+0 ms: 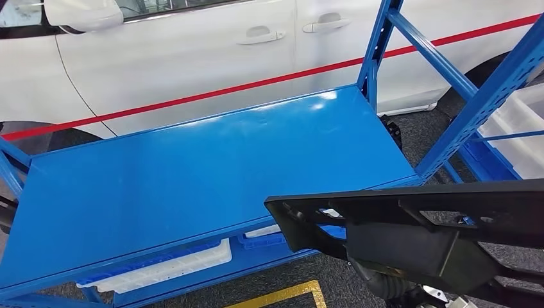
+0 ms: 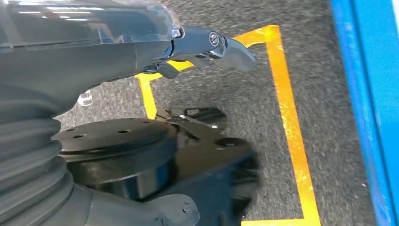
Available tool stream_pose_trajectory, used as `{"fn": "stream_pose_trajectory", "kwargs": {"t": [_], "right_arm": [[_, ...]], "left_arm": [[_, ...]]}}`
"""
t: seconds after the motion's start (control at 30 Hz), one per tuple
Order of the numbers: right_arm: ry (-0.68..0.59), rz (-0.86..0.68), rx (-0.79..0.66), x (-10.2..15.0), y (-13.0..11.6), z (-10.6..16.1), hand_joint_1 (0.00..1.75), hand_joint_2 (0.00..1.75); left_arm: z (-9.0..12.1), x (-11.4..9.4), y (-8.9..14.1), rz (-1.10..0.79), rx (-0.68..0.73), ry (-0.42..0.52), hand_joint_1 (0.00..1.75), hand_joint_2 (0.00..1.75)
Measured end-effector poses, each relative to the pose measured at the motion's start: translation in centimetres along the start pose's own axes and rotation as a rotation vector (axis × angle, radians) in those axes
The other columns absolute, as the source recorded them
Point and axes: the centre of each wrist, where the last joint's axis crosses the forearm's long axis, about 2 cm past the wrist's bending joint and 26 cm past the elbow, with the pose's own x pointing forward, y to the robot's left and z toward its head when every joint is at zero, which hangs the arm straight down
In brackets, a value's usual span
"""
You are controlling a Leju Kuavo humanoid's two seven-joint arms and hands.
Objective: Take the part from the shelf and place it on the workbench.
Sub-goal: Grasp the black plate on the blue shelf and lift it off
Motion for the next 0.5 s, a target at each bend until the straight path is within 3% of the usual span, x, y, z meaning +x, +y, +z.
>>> {"fn": "stream_pose_trajectory", "kwargs": {"t": [0.5], "right_arm": [[0.022, -0.041, 0.000, -0.5, 1.1, -0.2, 1.75, 1.75]], "left_arm": [[-0.1, 0.0, 0.4, -0.012, 0.011, 0.013, 0.00, 1.75]]}}
